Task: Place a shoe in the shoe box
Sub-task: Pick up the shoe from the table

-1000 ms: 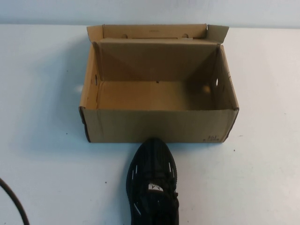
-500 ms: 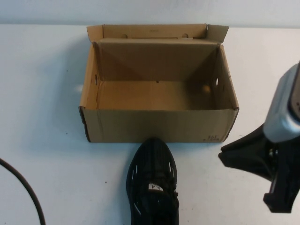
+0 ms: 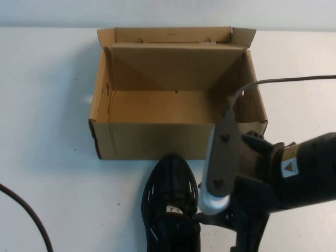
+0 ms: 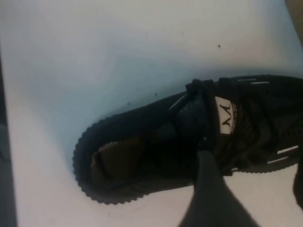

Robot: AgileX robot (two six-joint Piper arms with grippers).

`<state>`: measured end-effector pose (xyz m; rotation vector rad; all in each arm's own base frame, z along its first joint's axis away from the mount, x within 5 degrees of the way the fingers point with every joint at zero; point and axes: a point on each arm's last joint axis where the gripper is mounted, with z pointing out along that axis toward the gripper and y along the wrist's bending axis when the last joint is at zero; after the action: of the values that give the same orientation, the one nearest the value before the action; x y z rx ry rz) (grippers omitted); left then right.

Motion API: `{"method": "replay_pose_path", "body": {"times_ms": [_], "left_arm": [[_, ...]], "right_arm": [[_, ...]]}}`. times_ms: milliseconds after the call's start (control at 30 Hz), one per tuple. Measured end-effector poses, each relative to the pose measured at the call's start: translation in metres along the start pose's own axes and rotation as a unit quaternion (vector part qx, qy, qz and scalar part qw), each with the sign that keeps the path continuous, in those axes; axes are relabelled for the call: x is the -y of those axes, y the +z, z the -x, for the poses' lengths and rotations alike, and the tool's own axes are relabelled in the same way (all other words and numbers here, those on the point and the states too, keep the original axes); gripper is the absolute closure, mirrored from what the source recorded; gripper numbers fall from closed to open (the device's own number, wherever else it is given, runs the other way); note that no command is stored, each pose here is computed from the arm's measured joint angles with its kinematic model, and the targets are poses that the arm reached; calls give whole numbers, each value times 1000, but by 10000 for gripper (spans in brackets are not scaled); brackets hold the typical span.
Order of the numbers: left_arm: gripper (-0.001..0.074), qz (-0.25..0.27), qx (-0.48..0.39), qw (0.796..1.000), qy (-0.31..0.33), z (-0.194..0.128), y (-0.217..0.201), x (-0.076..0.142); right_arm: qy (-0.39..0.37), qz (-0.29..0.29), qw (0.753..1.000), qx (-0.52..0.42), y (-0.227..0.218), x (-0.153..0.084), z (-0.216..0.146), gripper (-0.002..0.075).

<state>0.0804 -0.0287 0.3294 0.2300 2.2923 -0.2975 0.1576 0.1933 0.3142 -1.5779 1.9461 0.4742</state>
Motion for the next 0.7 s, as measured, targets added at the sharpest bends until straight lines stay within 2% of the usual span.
{"method": "replay_pose_path", "body": {"times_ms": [267,533,700], "left_arm": [[737,-1,-14,1000,0,-3,0,0],[737,-2,-20,1000,0,-4,0,0],[737,-3,-29,1000,0,-5,0,1]], "right_arm": [[-63,-8,996,-55,38,5,26,386],[-66,20,993,-99,71,3,28,386],[-57,-5,991,-120,91,12,24,386]]}}
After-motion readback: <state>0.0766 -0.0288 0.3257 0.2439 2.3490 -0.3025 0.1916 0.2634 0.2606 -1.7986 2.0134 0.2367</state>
